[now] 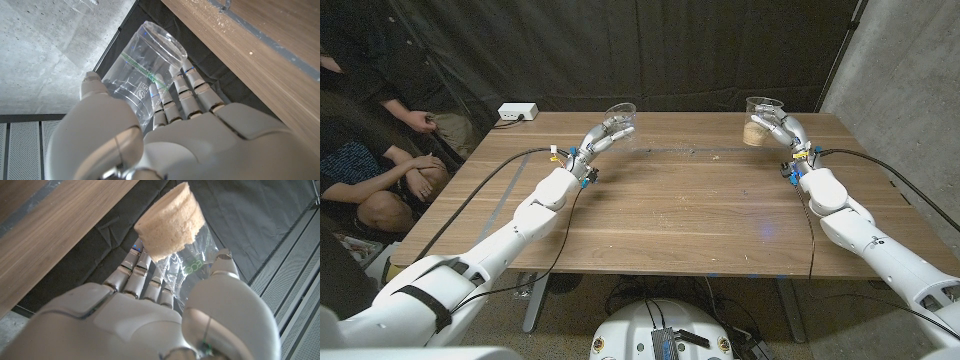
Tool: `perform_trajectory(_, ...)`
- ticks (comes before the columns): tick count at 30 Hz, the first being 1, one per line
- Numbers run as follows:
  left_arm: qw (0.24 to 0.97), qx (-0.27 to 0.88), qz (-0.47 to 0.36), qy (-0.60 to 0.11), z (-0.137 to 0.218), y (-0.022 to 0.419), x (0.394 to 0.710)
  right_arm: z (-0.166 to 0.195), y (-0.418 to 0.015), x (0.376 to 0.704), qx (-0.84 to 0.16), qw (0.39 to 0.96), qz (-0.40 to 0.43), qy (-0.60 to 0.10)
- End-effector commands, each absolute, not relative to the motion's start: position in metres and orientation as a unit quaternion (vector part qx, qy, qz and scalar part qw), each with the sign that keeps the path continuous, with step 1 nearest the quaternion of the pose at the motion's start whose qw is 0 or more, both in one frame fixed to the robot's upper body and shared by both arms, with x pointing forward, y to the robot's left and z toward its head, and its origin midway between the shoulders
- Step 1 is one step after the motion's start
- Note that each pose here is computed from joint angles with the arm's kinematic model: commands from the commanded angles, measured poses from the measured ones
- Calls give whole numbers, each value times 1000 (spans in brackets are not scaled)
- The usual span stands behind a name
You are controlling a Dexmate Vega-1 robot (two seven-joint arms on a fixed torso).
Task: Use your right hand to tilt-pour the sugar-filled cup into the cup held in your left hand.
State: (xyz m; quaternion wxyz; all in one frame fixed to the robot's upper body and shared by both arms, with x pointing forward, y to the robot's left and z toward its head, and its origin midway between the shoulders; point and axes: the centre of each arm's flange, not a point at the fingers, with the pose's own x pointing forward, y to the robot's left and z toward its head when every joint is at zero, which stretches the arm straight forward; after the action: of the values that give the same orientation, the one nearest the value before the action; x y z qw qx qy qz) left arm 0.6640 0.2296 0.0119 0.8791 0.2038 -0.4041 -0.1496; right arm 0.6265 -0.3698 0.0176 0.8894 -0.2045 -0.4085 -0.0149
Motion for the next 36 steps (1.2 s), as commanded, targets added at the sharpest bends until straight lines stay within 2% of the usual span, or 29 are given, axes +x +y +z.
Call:
perform_trajectory(1,878,214,-156,-398,15,232,666,31,-370,619,-213,890,-14,-404)
perform_trajectory(13,876,223,-163,-395,22,233,669,47,-369,614,-214,886,-19,-411)
perform_trajectory(36,875,232,-181,-385,33,232,684,101,-360,599,-224,878,-7,-423)
